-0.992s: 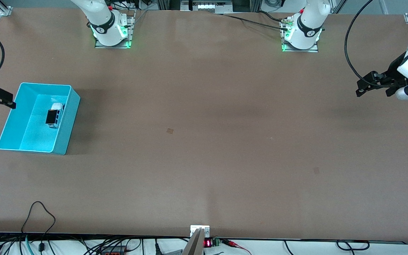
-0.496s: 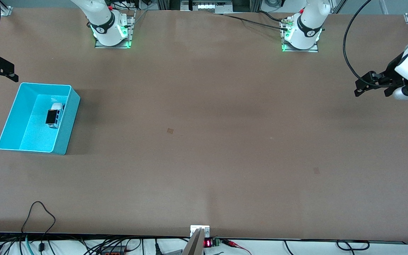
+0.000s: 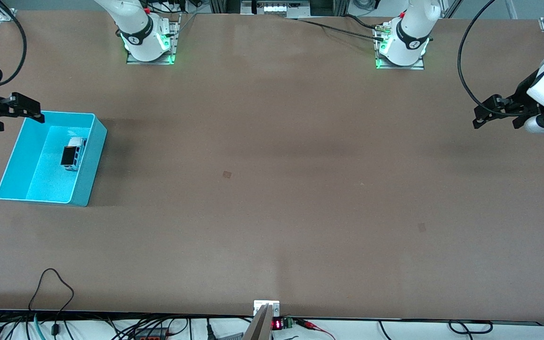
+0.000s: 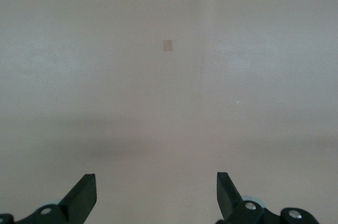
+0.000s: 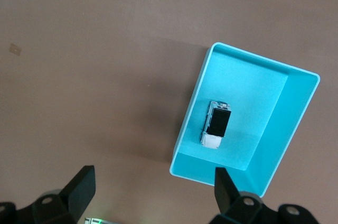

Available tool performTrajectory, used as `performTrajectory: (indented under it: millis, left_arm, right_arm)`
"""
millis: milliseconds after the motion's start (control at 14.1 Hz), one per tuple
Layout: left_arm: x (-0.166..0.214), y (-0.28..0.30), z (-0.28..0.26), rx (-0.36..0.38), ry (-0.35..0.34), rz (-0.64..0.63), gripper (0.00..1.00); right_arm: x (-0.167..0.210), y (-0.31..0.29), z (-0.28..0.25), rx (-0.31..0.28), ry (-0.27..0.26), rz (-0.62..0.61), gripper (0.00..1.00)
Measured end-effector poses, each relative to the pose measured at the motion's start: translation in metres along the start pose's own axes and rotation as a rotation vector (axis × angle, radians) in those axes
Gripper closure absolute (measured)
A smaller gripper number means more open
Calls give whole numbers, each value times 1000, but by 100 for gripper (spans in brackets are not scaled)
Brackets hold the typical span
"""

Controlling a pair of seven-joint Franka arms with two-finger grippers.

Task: Wind and store white jeep toy

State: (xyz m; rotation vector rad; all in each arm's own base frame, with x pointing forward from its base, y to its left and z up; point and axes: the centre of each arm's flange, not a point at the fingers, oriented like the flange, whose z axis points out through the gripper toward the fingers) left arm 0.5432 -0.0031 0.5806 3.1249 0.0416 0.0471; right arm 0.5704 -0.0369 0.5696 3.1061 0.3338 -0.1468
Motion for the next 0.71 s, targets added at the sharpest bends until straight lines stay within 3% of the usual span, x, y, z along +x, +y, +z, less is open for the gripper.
performTrajectory:
  millis: [283,708]
  left_arm:
    - [0,0,-1,0,1,0,0]
    - [-1,-1,-1,0,2,-2,0]
  right_arm:
    - [2,-7,-2,13,8,70,0]
    - [2,-6,-2,17,7,74,0]
